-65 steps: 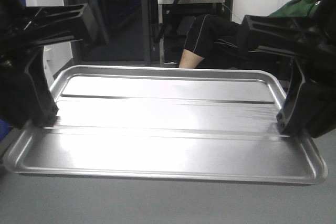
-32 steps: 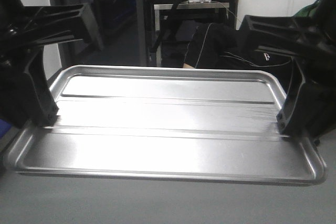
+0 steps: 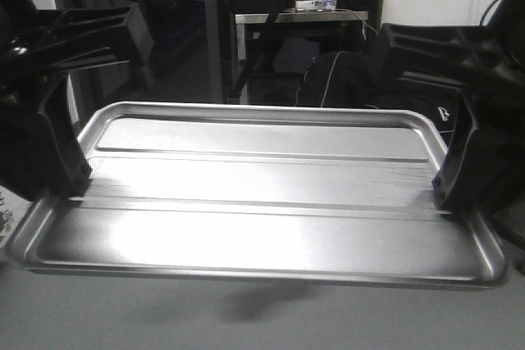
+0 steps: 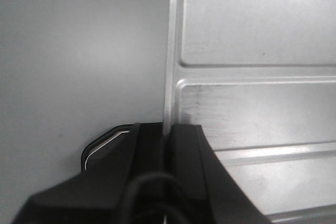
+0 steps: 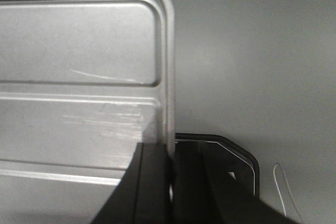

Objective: Grab silver tray and place in blue box
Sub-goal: 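Keep holding the tray while driving toward the blue bins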

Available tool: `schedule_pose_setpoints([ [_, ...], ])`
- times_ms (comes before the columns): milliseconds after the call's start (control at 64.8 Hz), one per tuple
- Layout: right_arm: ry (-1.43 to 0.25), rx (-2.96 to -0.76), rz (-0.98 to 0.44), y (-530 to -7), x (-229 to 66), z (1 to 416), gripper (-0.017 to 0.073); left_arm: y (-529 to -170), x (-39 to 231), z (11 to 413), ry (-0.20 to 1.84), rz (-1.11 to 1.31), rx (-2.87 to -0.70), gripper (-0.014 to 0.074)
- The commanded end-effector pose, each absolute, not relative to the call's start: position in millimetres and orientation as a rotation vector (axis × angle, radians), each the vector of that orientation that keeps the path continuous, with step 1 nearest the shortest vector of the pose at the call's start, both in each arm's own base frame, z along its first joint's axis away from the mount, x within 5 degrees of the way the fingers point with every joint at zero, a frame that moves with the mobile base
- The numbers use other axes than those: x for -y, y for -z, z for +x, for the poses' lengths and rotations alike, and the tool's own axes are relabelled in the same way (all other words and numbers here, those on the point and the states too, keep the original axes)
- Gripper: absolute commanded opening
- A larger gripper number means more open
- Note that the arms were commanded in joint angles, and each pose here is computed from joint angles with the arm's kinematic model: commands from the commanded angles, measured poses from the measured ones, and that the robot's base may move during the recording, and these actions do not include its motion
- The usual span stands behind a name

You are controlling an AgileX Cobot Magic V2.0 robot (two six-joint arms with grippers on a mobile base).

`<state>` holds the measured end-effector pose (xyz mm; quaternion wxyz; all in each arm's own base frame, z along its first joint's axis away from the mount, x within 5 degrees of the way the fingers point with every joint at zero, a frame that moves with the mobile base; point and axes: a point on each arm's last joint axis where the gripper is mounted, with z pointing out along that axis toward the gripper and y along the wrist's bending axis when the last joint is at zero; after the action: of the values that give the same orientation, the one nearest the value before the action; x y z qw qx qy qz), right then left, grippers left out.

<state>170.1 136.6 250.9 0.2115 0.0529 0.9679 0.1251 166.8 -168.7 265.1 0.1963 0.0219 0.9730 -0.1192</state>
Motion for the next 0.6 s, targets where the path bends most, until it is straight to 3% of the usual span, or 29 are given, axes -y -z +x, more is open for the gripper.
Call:
schedule_pose_setpoints([
  [0,-0.284,-2.650,0.108,-260.9,-129.7,171.2,0.0063,-275.8,162.0,167.2,0.280,0.094,-2.686,-0.0104],
  [586,-0.283,-2.650,0.108,-260.9,-129.6,171.2,0.0063,-275.8,162.0,167.2,0.280,0.094,-2.686,-0.0104],
])
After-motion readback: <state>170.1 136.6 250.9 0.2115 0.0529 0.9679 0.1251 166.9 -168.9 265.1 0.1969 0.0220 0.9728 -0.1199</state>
